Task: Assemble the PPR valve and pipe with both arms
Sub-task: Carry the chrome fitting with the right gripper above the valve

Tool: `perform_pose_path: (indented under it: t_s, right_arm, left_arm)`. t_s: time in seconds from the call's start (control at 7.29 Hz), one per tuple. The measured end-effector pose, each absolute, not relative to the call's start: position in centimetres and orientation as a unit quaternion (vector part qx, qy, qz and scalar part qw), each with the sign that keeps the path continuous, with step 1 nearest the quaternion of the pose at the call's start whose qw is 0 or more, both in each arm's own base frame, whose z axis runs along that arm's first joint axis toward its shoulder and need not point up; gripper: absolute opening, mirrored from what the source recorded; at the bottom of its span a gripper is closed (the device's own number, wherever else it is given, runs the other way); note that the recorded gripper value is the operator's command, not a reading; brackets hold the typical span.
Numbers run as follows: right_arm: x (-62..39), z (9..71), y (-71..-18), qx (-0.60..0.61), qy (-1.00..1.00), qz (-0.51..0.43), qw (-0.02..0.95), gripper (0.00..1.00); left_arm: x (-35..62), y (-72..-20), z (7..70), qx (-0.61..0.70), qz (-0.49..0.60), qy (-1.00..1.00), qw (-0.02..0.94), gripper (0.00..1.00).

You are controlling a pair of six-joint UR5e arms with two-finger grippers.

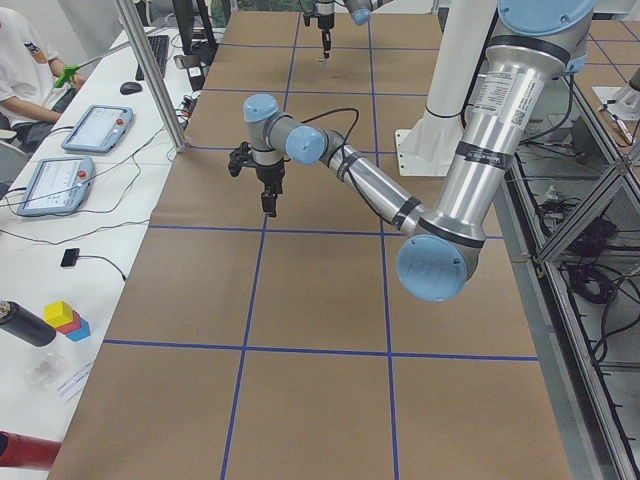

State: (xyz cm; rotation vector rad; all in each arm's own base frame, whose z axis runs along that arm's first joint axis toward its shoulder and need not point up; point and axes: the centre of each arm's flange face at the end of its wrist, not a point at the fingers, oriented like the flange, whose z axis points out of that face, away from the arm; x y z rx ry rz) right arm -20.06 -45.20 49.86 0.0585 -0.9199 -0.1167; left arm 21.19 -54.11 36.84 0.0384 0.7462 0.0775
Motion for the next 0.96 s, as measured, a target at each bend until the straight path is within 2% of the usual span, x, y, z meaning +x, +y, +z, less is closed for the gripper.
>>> perform_pose_path:
  t_s: [0.41,0.96]
  right_arm:
    - [-26.4,35.2,-52.3,0.013,-0.435,-0.03,0.9,0.0]
    - [-38.7,20.1,-53.8,-0.003,-0.441,0.023,0.897,0.0]
  left_arm:
    - [21.1,-54.0,37.0,0.017,0.037,0.364,0.931,1.0]
    - [21.4,-53.8,37.5,0.013,0.04,0.363,0.931,1.0]
